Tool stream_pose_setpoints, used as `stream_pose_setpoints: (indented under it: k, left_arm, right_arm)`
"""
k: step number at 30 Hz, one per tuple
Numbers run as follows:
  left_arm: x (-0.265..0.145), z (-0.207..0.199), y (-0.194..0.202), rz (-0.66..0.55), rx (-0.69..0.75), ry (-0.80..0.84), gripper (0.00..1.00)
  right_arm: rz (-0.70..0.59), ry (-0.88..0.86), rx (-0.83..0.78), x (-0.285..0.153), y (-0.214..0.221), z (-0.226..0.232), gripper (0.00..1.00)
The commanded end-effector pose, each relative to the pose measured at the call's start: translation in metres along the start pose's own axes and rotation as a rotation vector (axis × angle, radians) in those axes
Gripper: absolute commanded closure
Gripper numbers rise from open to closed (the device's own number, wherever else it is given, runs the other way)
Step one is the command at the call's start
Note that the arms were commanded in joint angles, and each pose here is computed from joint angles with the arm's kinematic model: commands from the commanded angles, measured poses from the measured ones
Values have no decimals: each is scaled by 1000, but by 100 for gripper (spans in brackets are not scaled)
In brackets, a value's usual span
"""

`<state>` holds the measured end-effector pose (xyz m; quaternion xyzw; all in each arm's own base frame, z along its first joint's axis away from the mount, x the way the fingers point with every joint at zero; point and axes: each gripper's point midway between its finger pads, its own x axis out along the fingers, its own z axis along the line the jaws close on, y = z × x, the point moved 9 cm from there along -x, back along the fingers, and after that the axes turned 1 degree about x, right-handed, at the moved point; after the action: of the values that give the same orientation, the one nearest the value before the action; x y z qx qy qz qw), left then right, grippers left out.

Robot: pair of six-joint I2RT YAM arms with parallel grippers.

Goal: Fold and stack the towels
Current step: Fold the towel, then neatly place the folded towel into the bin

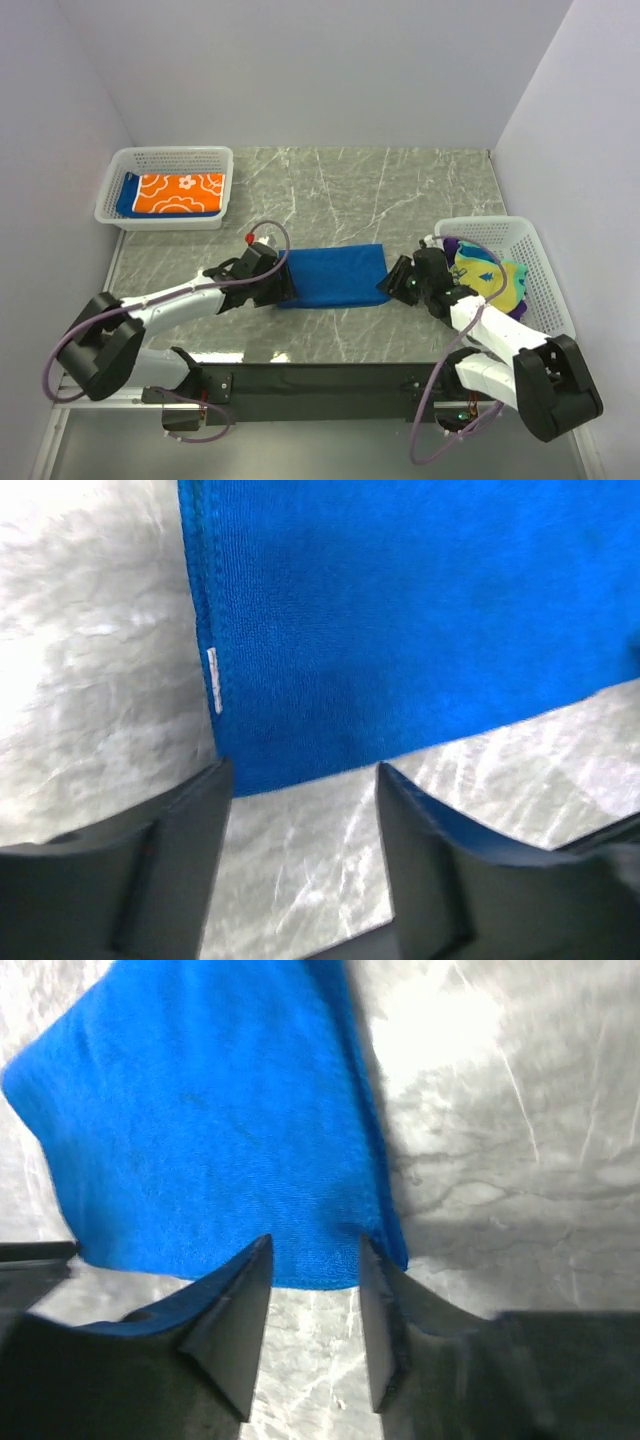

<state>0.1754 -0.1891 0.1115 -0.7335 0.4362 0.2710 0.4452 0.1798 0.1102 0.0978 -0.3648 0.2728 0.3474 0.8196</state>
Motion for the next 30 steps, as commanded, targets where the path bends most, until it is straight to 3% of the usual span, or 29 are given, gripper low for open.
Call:
stream_pose_setpoints:
  k: [1, 4, 7, 9, 13, 18, 23, 30]
  left_arm:
    - [-27, -18, -25, -96, 18, 35, 31]
    - [-47, -29, -40, -158, 29, 49, 19]
    - [-62, -27, -53, -212, 27, 32, 5]
    - [-68, -13, -63, -239, 14, -17, 1]
    - [-74, 25, -76, -254, -34, -109, 1]
    - [-84, 67, -81, -254, -87, -175, 1]
    - [-96, 77, -81, -319, -99, -160, 1]
    - [-87, 85, -79, -302, -105, -171, 1]
  right_arm:
    - [-67, -8, -221, -16, -18, 32, 48]
    - [-92, -35, -364, -25, -28, 65, 36]
    - [-45, -87, -503, -23, -14, 95, 34]
    - [13, -119, -600, -16, 4, 111, 32]
    - [76, -179, -771, -6, 35, 157, 29]
    - [173, -134, -1022, 23, 91, 185, 23]
    - [190, -84, -1129, 48, 117, 205, 24]
    - [181, -11, -1179, 73, 130, 211, 31]
